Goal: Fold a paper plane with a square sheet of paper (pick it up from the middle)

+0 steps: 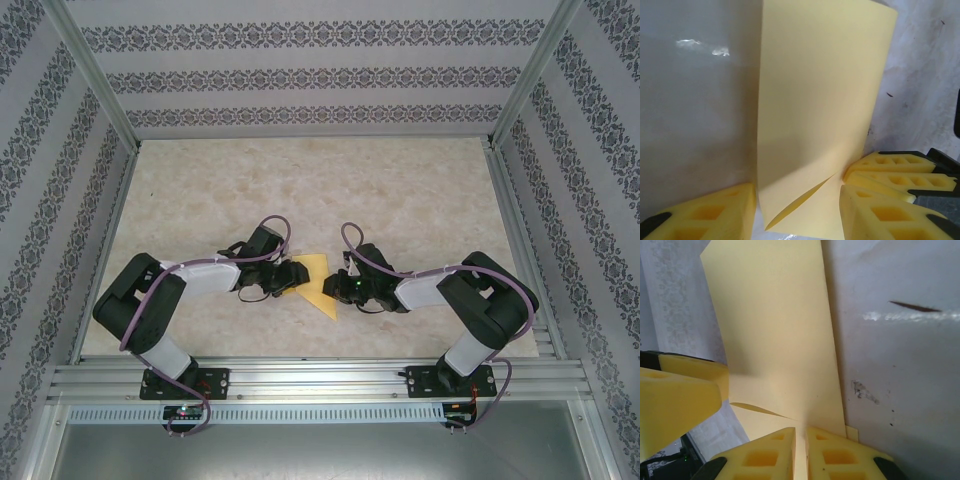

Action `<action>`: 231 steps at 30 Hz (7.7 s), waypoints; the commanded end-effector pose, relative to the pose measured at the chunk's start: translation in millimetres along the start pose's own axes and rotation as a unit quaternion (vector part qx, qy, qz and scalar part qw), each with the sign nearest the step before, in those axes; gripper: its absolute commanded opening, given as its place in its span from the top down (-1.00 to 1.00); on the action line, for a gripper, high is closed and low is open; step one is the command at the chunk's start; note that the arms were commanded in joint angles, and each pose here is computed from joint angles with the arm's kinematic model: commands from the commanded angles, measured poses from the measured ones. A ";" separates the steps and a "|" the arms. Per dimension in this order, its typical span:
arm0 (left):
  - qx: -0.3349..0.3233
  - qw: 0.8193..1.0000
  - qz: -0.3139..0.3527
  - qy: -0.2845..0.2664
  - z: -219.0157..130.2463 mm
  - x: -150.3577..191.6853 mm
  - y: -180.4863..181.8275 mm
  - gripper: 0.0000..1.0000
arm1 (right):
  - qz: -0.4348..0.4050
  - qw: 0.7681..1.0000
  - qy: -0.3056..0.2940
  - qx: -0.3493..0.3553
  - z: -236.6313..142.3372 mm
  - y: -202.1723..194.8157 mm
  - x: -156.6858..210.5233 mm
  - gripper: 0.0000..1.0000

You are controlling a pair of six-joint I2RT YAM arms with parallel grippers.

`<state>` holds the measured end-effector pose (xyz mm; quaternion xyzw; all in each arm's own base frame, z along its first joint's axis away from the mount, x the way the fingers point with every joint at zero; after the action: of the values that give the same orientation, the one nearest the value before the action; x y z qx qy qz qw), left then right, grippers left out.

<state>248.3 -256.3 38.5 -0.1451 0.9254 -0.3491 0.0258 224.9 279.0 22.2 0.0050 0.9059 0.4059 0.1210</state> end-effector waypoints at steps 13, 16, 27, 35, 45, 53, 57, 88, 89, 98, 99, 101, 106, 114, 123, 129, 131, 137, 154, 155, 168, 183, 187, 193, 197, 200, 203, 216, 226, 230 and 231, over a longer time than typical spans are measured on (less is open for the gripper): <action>0.070 0.998 -0.001 0.002 16.0 -5.7 -22.6 0.07 | 0.029 0.999 0.016 0.031 12.2 -37.6 14.0 0.70; 0.087 0.996 0.000 -0.007 14.2 -8.2 -28.6 0.17 | 0.031 0.999 0.018 0.029 13.6 -39.9 13.1 0.70; 0.099 0.995 0.015 -0.028 -0.7 -9.9 -38.6 0.17 | 0.023 0.999 0.002 0.024 6.9 -36.2 3.9 0.64; 0.069 0.997 0.006 -0.027 1.0 -10.6 -25.0 0.06 | 0.018 1.000 -0.002 0.014 0.7 -32.9 -0.1 0.63; 0.102 0.995 0.009 0.003 7.6 -7.8 -35.4 0.18 | 0.010 1.000 -0.002 -0.001 -5.2 -29.6 -3.7 0.63; 0.093 0.996 0.002 -0.008 7.4 -10.6 -30.9 0.63 | 0.001 1.000 -0.015 -0.008 -11.9 -21.7 -10.7 0.57; 0.099 0.995 -0.008 -0.022 1.9 -12.1 -32.2 0.84 | -0.015 0.999 -0.046 -0.022 -25.4 -12.0 -14.6 0.51; 0.062 0.996 -0.041 -0.053 -6.7 -21.2 -27.2 1.00 | -0.482 0.807 -0.206 0.273 -49.2 54.1 0.7 0.14; 0.062 0.996 -0.039 -0.053 -7.2 -21.8 -28.5 1.00 | -0.489 0.806 -0.201 0.268 -47.4 56.5 3.4 0.14; 0.047 0.997 -0.046 -0.051 -7.2 -17.7 -19.1 1.00 | -0.527 0.783 -0.178 0.278 -36.5 48.5 22.8 0.13; 0.048 0.996 -0.047 -0.051 -6.7 -17.3 -18.4 1.00 | -0.526 0.787 -0.183 0.268 -36.2 48.6 23.8 0.12; 0.049 0.996 -0.049 -0.050 -6.5 -17.3 -18.4 1.00 | -0.540 0.786 -0.174 0.247 -31.8 54.0 29.5 0.10; 0.050 0.997 -0.046 -0.047 -6.7 -17.3 -21.1 1.00 | -0.588 0.746 -0.145 0.276 -12.6 48.5 32.6 0.04; 0.046 0.997 -0.042 -0.041 -6.8 -16.3 -22.8 1.00 | -0.581 0.735 -0.165 0.309 5.9 46.3 17.5 0.14; 0.045 0.997 -0.042 -0.037 -5.2 -16.3 -22.8 1.00 | -0.580 0.727 -0.163 0.330 10.7 33.6 12.4 0.63; 0.034 0.997 -0.046 -0.048 -8.5 -18.5 -20.4 0.93 | -0.567 0.729 -0.180 0.339 6.1 30.5 9.2 0.91; 0.029 0.997 -0.046 -0.056 -12.0 -20.2 -20.5 0.85 | -0.559 0.732 -0.183 0.343 2.6 28.9 6.7 1.00; 0.006 0.995 -0.041 -0.093 -32.0 -27.3 -17.0 0.30 | -0.521 0.782 -0.194 0.283 -1.2 29.7 7.0 1.00; -0.004 0.970 -0.043 -0.237 -113.1 -35.3 -1.1 -0.41 | -0.464 0.858 -0.199 0.097 24.2 60.5 15.2 1.00; 0.001 0.971 -0.041 -0.234 -111.8 -34.5 -2.3 -0.40 | -0.460 0.861 -0.197 0.094 25.8 58.2 16.5 1.00; 0.044 0.980 -0.008 -0.196 -97.8 -27.6 -17.1 -0.24 | -0.309 0.931 -0.193 0.019 30.4 45.4 17.0 1.00; 0.100 0.986 0.058 -0.121 -67.3 -20.5 -42.2 -0.19 | -0.106 0.984 -0.113 -0.090 43.3 24.1 3.0 1.00; 0.093 0.988 0.055 -0.114 -57.4 -24.8 -41.1 -0.19 | -0.102 0.988 -0.083 -0.080 49.9 23.5 5.2 0.97; 0.107 0.986 0.041 -0.119 -47.2 -38.3 -52.2 -0.18 | -0.098 0.991 -0.069 -0.063 53.1 17.6 7.5 0.93; 0.111 0.987 0.040 -0.113 -36.8 -43.3 -54.6 -0.16 | -0.083 0.992 -0.069 -0.065 51.9 15.5 5.5 0.90; 0.112 0.987 0.041 -0.105 -30.5 -44.0 -53.7 -0.16 | -0.072 0.993 -0.066 -0.059 51.6 11.0 5.9 0.90; 0.102 0.988 0.046 -0.105 -27.7 -44.5 -49.5 -0.16 | -0.055 0.995 -0.066 -0.054 51.4 6.1 6.0 0.88; 0.073 0.990 0.064 -0.098 -11.9 -50.4 -39.7 -0.16 | -0.044 0.996 -0.062 -0.045 51.1 1.9 7.6 0.70; 0.063 0.991 0.069 -0.099 -12.6 -50.5 -37.2 -0.16 | -0.031 0.997 -0.058 -0.039 48.5 0.9 9.3 0.85; 0.068 0.989 0.078 -0.103 -19.5 -50.1 -42.6 -0.19 | -0.008 0.998 -0.060 -0.016 46.3 -10.9 11.1 0.94; 0.067 0.989 0.080 -0.106 -22.2 -50.5 -43.0 -0.22 | -0.003 0.998 -0.058 -0.012 46.4 -12.7 11.7 0.95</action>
<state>293.7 -259.7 61.8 -0.1182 0.9056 -0.3854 0.1319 241.8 334.3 26.6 -0.0126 0.8425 0.4874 0.2290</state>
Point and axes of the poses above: each hand's point on the last joint's axis, 136 mm out from that joint toward the fingers, its own z axis out along the fingers, its own y axis along the line the jaws close on, x = y × z, the point moved 1 cm from there along -z, back along the fingers, and after that the axes turned 5 degrees about -z, right-handed, at the moved point
